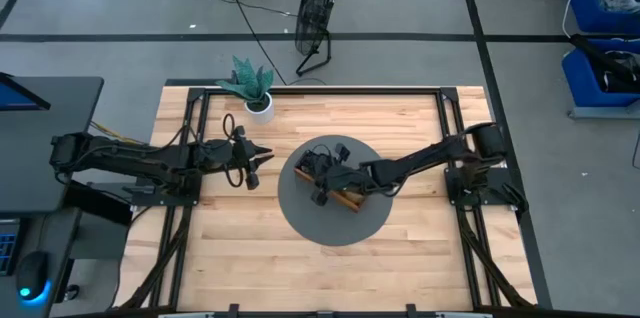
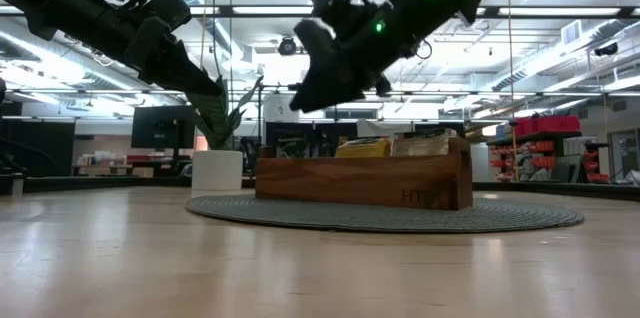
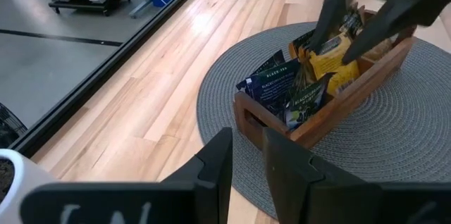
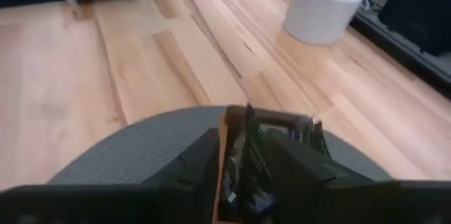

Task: Pick & Place Tea
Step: Return to Home Position

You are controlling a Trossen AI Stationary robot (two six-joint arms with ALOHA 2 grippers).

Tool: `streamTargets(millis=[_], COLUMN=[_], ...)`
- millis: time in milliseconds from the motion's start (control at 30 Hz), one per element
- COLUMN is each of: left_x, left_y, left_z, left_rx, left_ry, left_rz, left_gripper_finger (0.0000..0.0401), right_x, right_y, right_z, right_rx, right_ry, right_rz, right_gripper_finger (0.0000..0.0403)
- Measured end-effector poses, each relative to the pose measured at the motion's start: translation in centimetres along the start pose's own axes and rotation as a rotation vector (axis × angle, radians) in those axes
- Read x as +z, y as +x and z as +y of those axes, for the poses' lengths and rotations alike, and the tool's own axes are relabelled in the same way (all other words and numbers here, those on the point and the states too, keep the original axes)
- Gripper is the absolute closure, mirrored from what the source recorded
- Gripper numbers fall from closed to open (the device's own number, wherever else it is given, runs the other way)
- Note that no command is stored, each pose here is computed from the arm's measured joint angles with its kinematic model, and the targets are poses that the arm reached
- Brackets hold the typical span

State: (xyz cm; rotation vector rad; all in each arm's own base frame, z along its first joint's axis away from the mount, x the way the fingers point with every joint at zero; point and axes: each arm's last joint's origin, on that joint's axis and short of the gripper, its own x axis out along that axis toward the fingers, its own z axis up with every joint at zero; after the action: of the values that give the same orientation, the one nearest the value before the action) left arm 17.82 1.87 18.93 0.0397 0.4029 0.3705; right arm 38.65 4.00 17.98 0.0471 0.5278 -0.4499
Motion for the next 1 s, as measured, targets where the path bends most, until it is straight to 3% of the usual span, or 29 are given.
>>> streamTargets(millis=[167,267,367,567,767,1000], left_x=[0.1,0.2,0.6,1.4,1.4,0.5], left_y=[0.0,-0.1,-0.4,-1.2,-1.9,-3.4], left_z=[0.0,-0.1,-0.5,-1.7,-2.2,-2.1], left_rx=[0.0,-0.011,-0.042,-0.143,-0.152,-0.211], left_ry=[-0.007,-0.007,0.014,0.046,0.07,0.045], left_rz=[-0.004,-0.02,-0.06,-0.146,-0.151,-0.264], left_gripper_finger=[0.032,0.0339,0.0384,0.0398,0.0399,0.0399], right_x=[0.9,1.2,0.9,0.4,-0.7,-2.7], right_y=[-0.8,-1.1,-1.5,-4.3,-7.8,-10.9], right_z=[-0.1,-0.1,-0.5,-2.5,-4.7,-6.8], right_rx=[0.081,0.119,0.161,0.244,0.297,0.352], right_ry=[-0.042,-0.072,-0.099,-0.055,-0.065,-0.065], right_rz=[-0.011,-0.041,-0.066,-0.229,-0.316,-0.416], right_gripper_finger=[0.0274,0.0323,0.0388,0.0399,0.0401,0.0402])
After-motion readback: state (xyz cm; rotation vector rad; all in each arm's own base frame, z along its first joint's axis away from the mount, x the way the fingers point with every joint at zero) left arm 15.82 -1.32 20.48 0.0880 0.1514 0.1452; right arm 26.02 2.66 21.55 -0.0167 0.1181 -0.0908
